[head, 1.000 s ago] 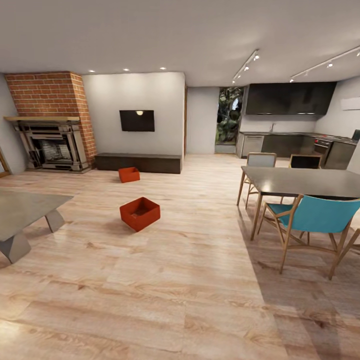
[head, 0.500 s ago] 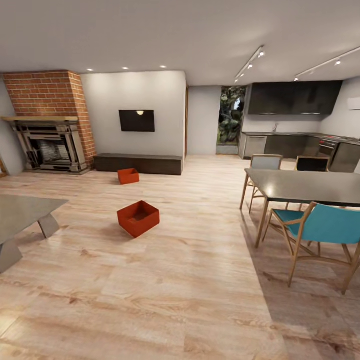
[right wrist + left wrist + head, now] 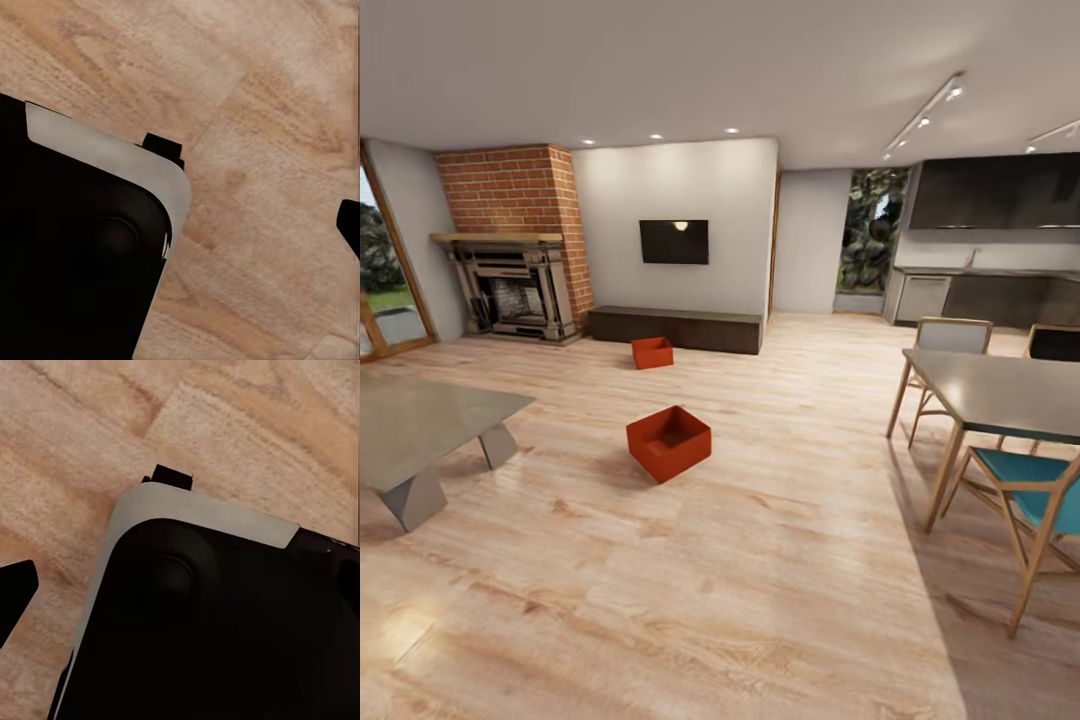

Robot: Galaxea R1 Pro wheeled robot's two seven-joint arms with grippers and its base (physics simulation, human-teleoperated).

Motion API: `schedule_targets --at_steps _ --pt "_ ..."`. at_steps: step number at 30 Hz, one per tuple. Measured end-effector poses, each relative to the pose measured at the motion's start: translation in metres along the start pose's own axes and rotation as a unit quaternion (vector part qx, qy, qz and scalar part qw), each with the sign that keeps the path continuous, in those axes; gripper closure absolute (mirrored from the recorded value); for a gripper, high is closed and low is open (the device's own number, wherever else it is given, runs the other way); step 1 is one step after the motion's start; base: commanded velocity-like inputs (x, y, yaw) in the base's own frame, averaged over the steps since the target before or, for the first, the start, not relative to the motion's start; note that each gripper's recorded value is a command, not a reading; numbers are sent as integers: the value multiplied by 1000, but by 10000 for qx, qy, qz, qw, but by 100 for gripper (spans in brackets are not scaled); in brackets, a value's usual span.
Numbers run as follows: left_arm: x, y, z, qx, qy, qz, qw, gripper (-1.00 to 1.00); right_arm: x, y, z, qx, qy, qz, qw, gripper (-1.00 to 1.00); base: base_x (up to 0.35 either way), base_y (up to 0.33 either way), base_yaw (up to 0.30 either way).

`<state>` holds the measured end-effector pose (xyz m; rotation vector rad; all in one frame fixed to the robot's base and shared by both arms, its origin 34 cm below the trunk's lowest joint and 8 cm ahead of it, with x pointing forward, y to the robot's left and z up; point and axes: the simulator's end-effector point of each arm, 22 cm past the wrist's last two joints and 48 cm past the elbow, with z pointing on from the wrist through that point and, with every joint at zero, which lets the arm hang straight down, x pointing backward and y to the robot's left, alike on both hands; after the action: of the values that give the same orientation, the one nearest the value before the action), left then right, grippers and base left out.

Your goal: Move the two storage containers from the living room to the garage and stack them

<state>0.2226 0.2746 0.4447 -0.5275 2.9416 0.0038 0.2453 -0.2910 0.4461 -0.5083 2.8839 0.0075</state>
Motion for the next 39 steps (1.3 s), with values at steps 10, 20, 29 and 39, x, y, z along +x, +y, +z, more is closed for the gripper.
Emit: schedule_targets --at_steps 10,20,29,39 --pt "0 0 0 2 1 -1 10000 -100 0 0 0 -3 -1 1 10000 -100 316 0 200" --pt "0 0 0 -2 0 1 10000 -100 -1 2 0 -13 -5 3 10000 -100 316 0 23" --pt "0 0 0 2 1 0 10000 -100 -1 2 0 -13 -5 1 10000 -100 316 0 1" --pt "0 0 0 0 0 0 10000 -100 0 1 0 -7 -2 3 10000 -100 316 0 0"
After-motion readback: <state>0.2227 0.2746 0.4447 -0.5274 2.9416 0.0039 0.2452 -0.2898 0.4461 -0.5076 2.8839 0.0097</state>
